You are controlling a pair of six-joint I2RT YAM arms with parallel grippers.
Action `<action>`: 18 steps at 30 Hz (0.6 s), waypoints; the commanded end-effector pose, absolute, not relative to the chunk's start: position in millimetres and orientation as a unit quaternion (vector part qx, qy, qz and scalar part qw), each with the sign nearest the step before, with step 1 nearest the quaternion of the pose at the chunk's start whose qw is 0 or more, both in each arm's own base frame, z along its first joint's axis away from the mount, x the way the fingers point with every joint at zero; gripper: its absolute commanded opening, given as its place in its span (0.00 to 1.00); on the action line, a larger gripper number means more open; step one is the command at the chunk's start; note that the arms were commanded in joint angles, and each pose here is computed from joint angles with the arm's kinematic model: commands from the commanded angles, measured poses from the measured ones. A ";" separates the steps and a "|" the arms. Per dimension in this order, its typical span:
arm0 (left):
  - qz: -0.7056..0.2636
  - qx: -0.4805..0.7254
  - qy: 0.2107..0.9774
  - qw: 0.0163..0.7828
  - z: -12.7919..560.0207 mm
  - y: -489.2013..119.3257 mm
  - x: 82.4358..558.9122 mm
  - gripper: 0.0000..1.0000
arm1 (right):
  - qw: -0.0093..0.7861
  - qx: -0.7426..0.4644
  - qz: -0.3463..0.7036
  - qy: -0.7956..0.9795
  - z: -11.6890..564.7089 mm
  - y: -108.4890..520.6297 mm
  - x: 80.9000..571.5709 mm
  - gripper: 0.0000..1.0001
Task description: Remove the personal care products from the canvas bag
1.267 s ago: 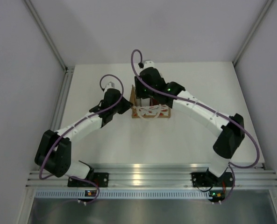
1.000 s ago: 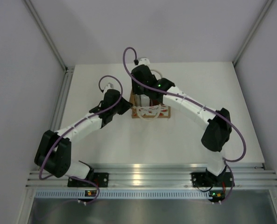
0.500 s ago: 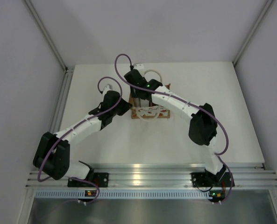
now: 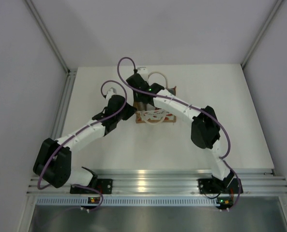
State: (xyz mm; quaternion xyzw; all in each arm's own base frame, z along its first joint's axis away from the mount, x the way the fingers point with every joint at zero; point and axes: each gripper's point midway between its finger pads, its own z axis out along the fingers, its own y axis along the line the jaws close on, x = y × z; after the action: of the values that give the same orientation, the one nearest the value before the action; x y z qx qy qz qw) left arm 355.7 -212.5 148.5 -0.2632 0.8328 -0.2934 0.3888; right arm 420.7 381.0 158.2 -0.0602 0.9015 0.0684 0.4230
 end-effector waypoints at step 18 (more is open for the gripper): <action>-0.288 -0.277 0.824 0.401 154.2 -202.5 349.3 0.00 | 0.413 -0.046 0.038 0.909 135.6 371.8 429.8 0.00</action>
State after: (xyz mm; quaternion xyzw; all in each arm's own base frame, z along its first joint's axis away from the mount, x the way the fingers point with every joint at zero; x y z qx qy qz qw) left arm 353.8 -210.6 149.1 -0.2663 0.8303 -0.2933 0.3920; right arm 425.3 378.9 153.1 -0.0507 0.9013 0.0561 0.4265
